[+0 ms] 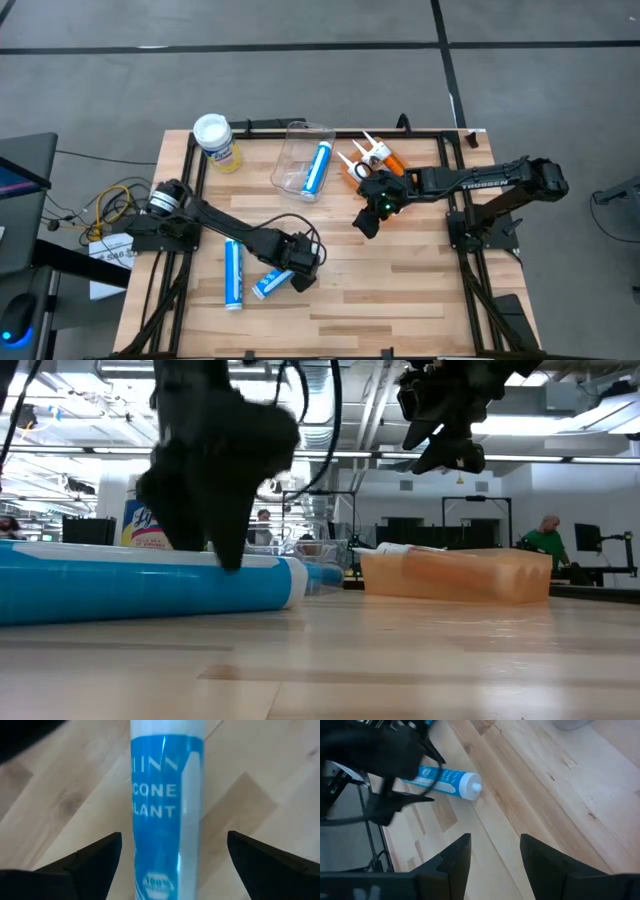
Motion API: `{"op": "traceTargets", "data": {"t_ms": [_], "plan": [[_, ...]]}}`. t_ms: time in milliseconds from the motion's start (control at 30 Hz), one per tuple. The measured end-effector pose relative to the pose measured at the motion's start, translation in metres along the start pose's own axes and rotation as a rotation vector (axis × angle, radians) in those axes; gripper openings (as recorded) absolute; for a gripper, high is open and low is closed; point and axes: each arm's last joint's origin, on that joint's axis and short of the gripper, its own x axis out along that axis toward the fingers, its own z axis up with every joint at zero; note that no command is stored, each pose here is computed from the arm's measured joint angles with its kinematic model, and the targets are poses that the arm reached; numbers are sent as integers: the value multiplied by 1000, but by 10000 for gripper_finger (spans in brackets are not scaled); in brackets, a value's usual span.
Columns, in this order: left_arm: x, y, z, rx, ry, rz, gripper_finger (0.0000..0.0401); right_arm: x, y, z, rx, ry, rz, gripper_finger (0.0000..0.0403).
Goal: Pick & place silicon tubes, Sealant and Lysol wipes
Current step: Put the right blue sealant into the left transparent bin
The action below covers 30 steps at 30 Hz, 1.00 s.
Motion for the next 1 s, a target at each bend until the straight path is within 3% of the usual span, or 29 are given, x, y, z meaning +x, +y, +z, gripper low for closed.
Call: {"op": "traceTargets", "data": {"t_ms": [267, 667, 767, 1000], "plan": [[50, -3, -9, -58, 186, 74, 355, 0, 0, 0, 0, 1, 0, 164], [50, 0, -10, -101, 180, 103, 350, 0, 0, 0, 0, 1, 0, 161], [50, 1, -9, -120, 181, 108, 321, 0, 0, 0, 0, 1, 0, 162], [33, -5, 6, -106, 132, 137, 198, 0, 0, 0, 0, 1, 0, 158]]}}
